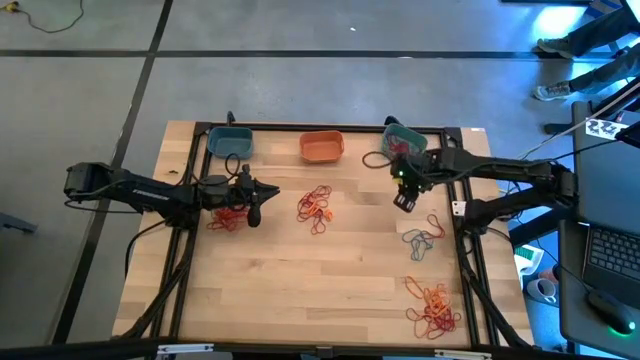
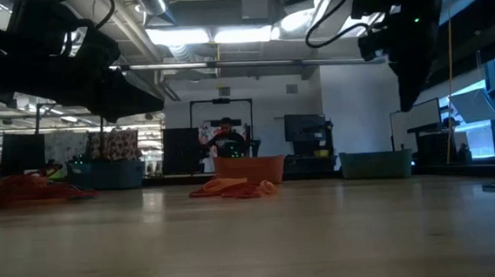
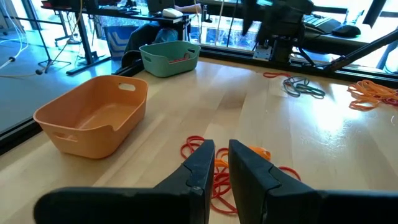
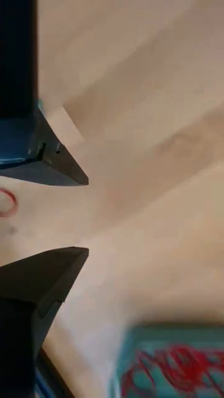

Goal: Sort rubber bands into baskets
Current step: Put the red rubber band into the green bin

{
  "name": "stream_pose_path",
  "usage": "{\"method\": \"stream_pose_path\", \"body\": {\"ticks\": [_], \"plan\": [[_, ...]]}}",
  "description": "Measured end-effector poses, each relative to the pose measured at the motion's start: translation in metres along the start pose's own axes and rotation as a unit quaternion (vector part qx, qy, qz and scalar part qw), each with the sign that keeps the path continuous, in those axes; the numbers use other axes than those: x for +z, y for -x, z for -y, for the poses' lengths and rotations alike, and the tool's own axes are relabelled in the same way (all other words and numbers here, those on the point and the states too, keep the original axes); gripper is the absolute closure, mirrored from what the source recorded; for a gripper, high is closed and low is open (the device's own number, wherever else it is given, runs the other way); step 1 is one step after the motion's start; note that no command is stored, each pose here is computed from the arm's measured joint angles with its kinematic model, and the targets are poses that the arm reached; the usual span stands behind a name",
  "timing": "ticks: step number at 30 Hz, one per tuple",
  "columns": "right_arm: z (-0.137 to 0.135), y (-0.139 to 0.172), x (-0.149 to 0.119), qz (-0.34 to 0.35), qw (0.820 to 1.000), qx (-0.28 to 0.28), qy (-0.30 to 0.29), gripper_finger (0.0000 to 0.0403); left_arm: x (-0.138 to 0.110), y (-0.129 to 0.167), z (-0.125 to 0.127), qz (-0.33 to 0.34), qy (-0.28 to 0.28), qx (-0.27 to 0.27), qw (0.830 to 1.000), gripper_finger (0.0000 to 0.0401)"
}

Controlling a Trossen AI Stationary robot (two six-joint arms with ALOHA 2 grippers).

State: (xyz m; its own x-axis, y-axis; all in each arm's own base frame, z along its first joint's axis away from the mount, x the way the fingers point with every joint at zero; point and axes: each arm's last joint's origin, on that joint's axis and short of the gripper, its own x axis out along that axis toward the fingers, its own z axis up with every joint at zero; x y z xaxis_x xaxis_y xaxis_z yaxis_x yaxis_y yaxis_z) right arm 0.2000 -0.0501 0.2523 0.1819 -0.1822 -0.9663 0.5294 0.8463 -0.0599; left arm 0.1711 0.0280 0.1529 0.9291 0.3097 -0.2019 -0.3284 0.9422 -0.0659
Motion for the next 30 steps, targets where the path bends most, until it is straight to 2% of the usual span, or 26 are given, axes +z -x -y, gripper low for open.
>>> {"method": "stream_pose_path", "body": {"ticks": [7, 15, 22, 25, 30], "plan": [[-0.023, 0.001, -0.016, -0.032, 0.999, 0.015, 0.005, 0.0233, 0.000, 0.000, 0.000, 0.000, 0.000, 0.000, 1.000, 0.0356], [-0.034, -0.017, -0.039, -0.090, 0.995, 0.033, 0.002, 0.0233, 0.000, 0.000, 0.000, 0.000, 0.001, 0.000, 1.000, 0.0356], [-0.024, -0.046, -0.054, -0.147, 0.987, -0.004, -0.062, 0.0233, 0.000, 0.000, 0.000, 0.000, 0.001, 0.000, 1.000, 0.0356], [-0.019, -0.058, -0.054, -0.177, 0.979, -0.022, -0.101, 0.0233, 0.000, 0.000, 0.000, 0.001, 0.001, 0.000, 1.000, 0.0356], [-0.014, -0.073, -0.048, -0.210, 0.969, -0.039, -0.124, 0.0233, 0.000, 0.000, 0.000, 0.002, 0.002, 0.000, 1.000, 0.0356]]}}
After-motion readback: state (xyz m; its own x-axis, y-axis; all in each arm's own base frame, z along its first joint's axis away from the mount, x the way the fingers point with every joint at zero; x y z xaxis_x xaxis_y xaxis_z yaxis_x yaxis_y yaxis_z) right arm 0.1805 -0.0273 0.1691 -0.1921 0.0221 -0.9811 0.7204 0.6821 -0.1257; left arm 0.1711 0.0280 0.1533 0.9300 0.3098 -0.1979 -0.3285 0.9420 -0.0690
